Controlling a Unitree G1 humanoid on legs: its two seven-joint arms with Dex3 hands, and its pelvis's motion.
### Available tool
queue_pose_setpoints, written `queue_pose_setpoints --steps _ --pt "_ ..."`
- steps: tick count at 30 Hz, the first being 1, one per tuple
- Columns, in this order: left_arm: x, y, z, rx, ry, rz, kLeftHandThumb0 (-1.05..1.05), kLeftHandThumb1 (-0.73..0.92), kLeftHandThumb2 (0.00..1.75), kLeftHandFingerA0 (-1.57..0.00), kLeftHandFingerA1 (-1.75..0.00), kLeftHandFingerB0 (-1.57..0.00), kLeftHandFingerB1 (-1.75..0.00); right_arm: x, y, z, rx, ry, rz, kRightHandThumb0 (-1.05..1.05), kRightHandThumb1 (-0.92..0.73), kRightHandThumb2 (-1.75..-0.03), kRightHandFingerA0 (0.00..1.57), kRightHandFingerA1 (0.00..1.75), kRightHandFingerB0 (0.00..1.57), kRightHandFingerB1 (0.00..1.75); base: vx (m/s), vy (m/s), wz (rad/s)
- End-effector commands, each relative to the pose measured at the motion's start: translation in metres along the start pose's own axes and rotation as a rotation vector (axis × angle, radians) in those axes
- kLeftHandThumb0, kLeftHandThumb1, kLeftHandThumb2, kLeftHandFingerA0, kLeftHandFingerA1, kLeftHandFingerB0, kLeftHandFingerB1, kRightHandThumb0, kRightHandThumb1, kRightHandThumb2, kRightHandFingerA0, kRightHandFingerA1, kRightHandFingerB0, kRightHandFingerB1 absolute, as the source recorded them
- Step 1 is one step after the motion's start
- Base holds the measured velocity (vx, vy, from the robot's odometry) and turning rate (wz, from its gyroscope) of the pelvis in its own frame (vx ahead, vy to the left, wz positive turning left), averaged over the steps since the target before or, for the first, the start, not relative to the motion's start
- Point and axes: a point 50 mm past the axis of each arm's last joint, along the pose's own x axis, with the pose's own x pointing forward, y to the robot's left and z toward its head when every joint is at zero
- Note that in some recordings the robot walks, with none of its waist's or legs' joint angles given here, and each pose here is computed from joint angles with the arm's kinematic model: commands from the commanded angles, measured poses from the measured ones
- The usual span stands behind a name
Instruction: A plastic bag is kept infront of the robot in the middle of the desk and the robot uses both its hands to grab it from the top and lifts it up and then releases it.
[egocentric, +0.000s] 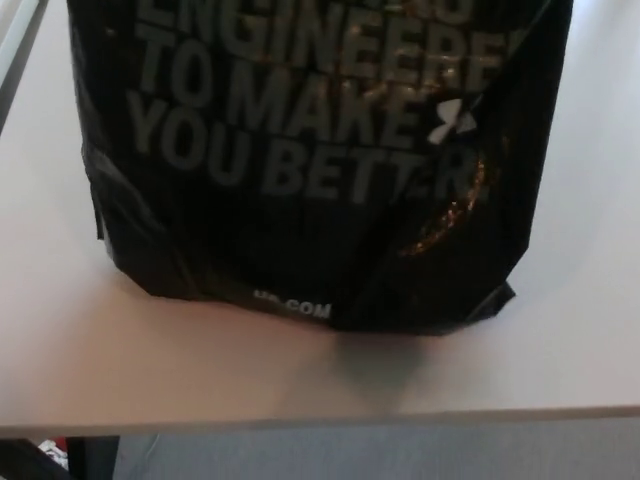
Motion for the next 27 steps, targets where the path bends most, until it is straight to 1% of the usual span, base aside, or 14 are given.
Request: queue_pose_setpoints --steps 1,2,4,7,8,11,14,15,16,20,21,22,26,27 --pt "-0.018 0.045 -0.04 0.324 0.185 0.171 -0.74 0.8 0.62 -0.41 -0.39 -0.31 -0.3 -0.001 -0.022 -0.017 -0.351 -0.093 -0.216 -0.72 -0.5 -0.83 0.3 0.45 0.08 0.39 0.0 0.0 0.0" --pt "-0.025 0.04 -0.046 0.356 0.167 0.121 -0.84 0.75 1.03 -0.26 -0.47 -0.19 -0.42 -0.003 -0.01 -0.018 -0.36 -0.134 -0.178 -0.71 -0.48 -0.81 0.3 0.44 0.13 0.39 0.0 0.0 0.0" --pt "-0.044 0.029 -0.058 0.417 0.12 0.015 -0.82 0.76 1.03 -0.25 -0.47 -0.18 -0.41 -0.01 0.012 -0.022 -0.361 -0.223 -0.115 -0.68 -0.45 -0.77 0.32 0.44 0.18 0.39 0.0 0.0 0.0" --pt "-0.045 0.028 -0.058 0.422 0.116 0.013 -0.82 0.76 1.03 -0.25 -0.47 -0.18 -0.41 -0.01 0.013 -0.022 -0.361 -0.23 -0.116 -0.68 -0.45 -0.77 0.32 0.44 0.18 0.39 0.0 0.008 0.0" --pt "-0.067 0.026 -0.077 0.5 0.135 -0.072 -0.81 0.76 1.04 -0.25 -0.47 -0.15 -0.41 -0.021 0.027 -0.039 -0.332 -0.293 -0.106 -0.69 -0.59 -0.59 0.42 0.35 0.26 0.29 0.02 0.005 0.08" --pt "-0.093 0.027 -0.096 0.548 0.146 -0.119 -0.79 0.74 1.02 -0.27 -0.47 -0.17 -0.41 -0.031 0.038 -0.053 -0.312 -0.333 -0.108 -0.66 -0.58 -0.59 0.48 0.36 0.26 0.3 0.03 -0.02 0.11" --pt "-0.097 0.027 -0.098 0.551 0.143 -0.119 -0.79 0.74 1.02 -0.27 -0.47 -0.17 -0.41 -0.032 0.039 -0.055 -0.312 -0.342 -0.113 -0.66 -0.58 -0.59 0.48 0.36 0.26 0.3 0.04 -0.05 0.46" --pt "-0.119 0.028 -0.121 0.592 0.216 -0.128 -0.78 0.76 0.99 -0.29 -0.46 -0.17 -0.4 -0.04 0.044 -0.063 -0.317 -0.366 -0.097 -0.76 -0.53 -0.83 0.46 0.48 0.18 0.39 0.0 -0.077 0.49" --pt "-0.133 0.029 -0.132 0.616 0.244 -0.127 -0.72 0.9 0.67 -0.42 -0.38 -0.26 -0.29 -0.046 0.047 -0.067 -0.31 -0.384 -0.088 -0.74 -0.52 -0.82 0.46 0.48 0.19 0.39 0.0 0.0 0.0" --pt "-0.139 0.03 -0.134 0.626 0.234 -0.117 -0.72 0.9 0.67 -0.42 -0.38 -0.26 -0.29 -0.05 0.048 -0.069 -0.296 -0.402 -0.087 -0.74 -0.52 -0.82 0.46 0.48 0.19 0.39 0.01 -0.002 0.04" --pt "-0.149 0.033 -0.142 0.628 0.273 -0.117 -0.7 0.87 0.66 -0.52 -0.43 -0.29 -0.3 -0.054 0.05 -0.072 -0.293 -0.41 -0.087 -0.72 -0.51 -0.79 0.45 0.47 0.17 0.38 0.0 0.0 0.0" --pt "-0.167 0.039 -0.155 0.628 0.341 -0.122 -0.73 0.89 0.67 -0.49 -0.41 -0.28 -0.3 -0.061 0.053 -0.076 -0.276 -0.428 -0.093 -0.6 -0.55 -0.57 0.49 0.38 0.25 0.29 -0.01 0.05 -0.13" --pt "-0.181 0.035 -0.158 0.617 0.33 -0.154 -0.73 0.91 0.68 -0.48 -0.46 -0.26 -0.29 -0.064 0.039 -0.087 -0.266 -0.407 -0.126 -0.62 -0.59 -0.58 0.47 0.38 0.24 0.29 -0.01 0.069 -0.34" --pt "-0.187 0.033 -0.155 0.596 0.286 -0.14 -0.72 0.9 0.68 -0.5 -0.45 -0.29 -0.3 -0.066 0.035 -0.09 -0.227 -0.386 -0.125 -0.62 -0.59 -0.58 0.48 0.38 0.25 0.3 -0.03 0.101 0.23"
